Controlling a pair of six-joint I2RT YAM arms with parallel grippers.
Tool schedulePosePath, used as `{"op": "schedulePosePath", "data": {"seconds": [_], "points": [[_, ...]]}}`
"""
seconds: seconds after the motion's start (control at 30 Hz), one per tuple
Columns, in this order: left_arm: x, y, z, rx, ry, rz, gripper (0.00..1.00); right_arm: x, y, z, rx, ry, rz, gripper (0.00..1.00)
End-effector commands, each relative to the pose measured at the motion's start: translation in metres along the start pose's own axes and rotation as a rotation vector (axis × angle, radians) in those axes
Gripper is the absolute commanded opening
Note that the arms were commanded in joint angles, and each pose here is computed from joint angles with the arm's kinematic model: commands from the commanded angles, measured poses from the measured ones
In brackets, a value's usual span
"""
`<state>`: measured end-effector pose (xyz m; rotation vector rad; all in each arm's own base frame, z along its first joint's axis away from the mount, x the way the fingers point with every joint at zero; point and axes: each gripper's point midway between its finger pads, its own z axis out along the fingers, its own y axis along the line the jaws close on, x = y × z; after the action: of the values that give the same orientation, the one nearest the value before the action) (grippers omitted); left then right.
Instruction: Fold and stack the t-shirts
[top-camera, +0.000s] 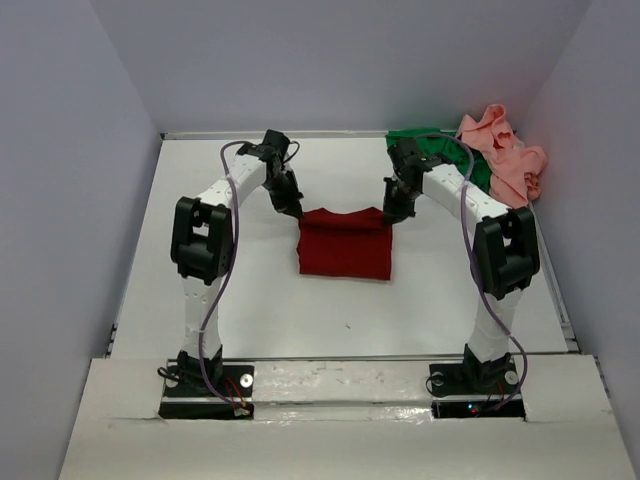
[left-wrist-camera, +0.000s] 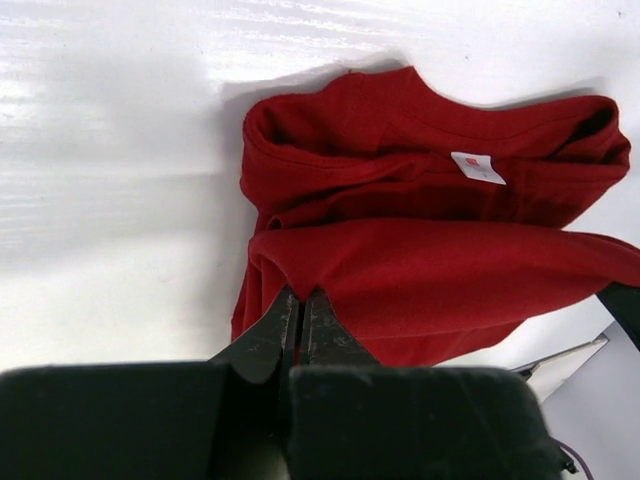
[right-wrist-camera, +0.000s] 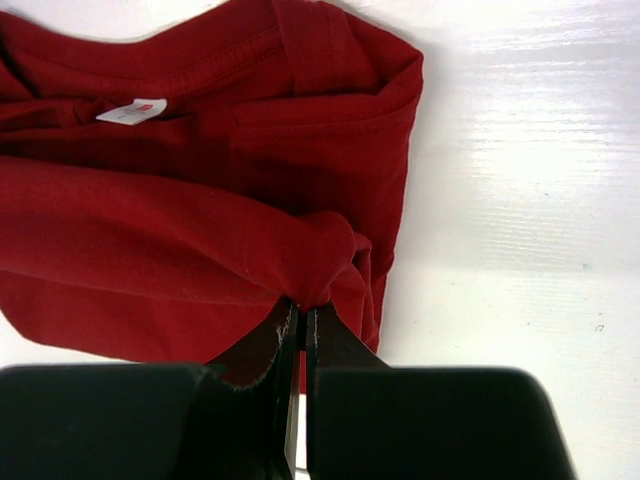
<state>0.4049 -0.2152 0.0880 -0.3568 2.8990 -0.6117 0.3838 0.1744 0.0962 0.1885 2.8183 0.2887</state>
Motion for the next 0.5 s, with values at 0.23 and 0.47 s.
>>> {"op": "schedulePosePath", "data": {"seconds": [0.23, 0.47], "points": [[-0.031, -0.018, -0.004, 0.045, -0.067, 0.045, 0.0, -0.027, -0.013, -0.001, 0.078, -0.123, 0.035, 0.0], [-0.043, -0.025, -0.004, 0.069, -0.122, 0.057, 0.14, -0.024, -0.022, 0.0, 0.119, -0.139, 0.062, 0.0]]}}
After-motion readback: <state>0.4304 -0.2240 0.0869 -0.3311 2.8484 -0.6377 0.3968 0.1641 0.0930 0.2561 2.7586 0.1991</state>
